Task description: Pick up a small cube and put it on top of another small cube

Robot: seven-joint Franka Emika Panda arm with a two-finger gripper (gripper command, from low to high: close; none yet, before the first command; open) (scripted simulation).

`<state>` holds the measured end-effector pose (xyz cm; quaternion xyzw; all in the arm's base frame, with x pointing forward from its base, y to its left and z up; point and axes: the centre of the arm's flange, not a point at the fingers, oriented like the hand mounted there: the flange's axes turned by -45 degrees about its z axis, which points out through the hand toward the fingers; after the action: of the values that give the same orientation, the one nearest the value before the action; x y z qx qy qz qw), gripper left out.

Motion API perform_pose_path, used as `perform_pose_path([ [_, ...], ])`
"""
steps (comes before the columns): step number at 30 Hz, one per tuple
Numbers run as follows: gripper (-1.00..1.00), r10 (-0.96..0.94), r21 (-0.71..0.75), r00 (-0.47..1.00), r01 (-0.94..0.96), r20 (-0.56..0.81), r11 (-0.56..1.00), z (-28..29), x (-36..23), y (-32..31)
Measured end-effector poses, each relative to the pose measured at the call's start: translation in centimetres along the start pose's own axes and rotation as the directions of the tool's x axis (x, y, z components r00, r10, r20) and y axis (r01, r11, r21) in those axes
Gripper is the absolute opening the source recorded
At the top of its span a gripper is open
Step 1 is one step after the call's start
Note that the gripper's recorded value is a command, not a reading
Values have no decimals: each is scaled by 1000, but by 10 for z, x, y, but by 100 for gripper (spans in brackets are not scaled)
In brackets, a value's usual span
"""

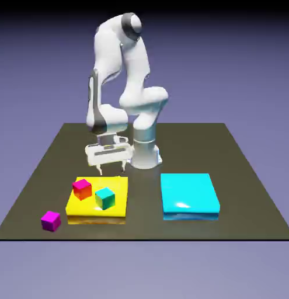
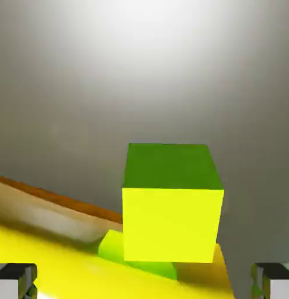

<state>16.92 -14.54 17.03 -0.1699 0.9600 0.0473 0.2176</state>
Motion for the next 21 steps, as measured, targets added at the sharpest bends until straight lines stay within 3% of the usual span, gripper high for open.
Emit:
perform_pose_path([
  [21,0,46,-22,998,-47,-30,999,51,11,10],
])
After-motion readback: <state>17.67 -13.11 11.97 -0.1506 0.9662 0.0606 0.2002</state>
